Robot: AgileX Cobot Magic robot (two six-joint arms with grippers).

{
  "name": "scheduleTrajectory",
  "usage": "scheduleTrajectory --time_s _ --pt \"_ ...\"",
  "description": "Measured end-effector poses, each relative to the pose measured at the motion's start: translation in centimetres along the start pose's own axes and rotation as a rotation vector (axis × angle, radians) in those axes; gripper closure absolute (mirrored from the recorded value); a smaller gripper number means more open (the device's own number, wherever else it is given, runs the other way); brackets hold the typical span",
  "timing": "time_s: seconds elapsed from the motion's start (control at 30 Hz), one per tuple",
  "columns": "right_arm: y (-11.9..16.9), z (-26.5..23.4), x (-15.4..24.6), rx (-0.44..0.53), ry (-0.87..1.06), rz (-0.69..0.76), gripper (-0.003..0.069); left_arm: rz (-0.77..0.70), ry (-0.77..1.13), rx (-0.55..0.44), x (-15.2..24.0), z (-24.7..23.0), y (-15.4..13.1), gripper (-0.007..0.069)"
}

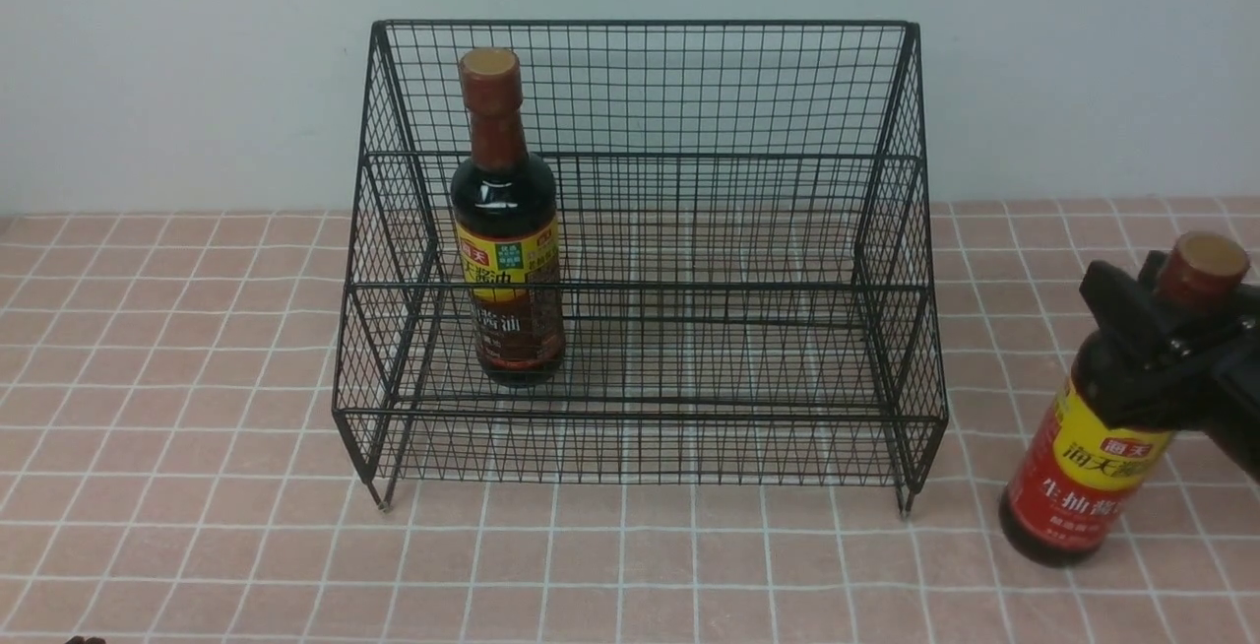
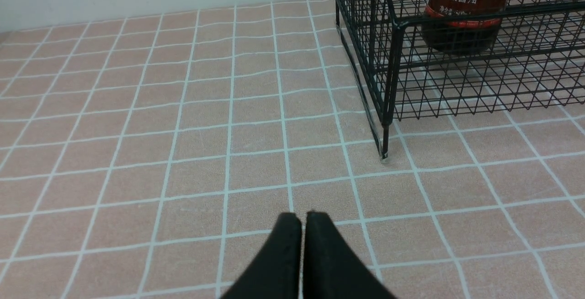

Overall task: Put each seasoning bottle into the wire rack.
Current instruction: Use the right arm to grab the condiment bottle closest to it, then use the right arm to put the condiment bottle back on the shelf

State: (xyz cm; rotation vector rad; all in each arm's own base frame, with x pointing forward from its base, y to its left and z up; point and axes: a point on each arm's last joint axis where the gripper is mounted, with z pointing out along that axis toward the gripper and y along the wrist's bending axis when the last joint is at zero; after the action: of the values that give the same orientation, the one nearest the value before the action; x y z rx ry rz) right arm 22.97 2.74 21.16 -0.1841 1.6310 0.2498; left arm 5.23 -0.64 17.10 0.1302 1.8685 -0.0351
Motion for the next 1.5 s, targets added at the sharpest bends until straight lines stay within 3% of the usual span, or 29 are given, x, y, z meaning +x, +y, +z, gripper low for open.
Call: scheduleTrajectory --time_s 0.2,0.5,0.77,0.97,1.13,1.5 --pt "0.5 1.2 -4.4 -0.064 -0.025 -0.043 0.0390 0.000 0.000 0.000 0.0 0.0 0.0 0.0632" --pt "3.4 4.6 -16.3 -0.151 -0.244 -0.127 0.0391 0.000 0.000 0.000 0.0 0.0 0.0 0.0632" --pt "4.3 9.0 -23.1 -0.214 -0.409 -0.054 0.0393 0.000 0.000 0.000 0.0 0.0 0.0 0.0632" --pt "4.4 14.1 -23.8 -0.285 -0.389 0.044 0.0393 0.000 0.000 0.000 0.0 0.0 0.0 0.0632" --pt "5.7 18.3 -21.5 -0.332 -0.293 0.000 0.0393 0.000 0.000 -0.001 0.0 0.0 0.0 0.0632" --pt "6.5 21.9 -18.5 -0.300 -0.175 -0.032 0.0393 0.000 0.000 -0.001 0.0 0.0 0.0 0.0632"
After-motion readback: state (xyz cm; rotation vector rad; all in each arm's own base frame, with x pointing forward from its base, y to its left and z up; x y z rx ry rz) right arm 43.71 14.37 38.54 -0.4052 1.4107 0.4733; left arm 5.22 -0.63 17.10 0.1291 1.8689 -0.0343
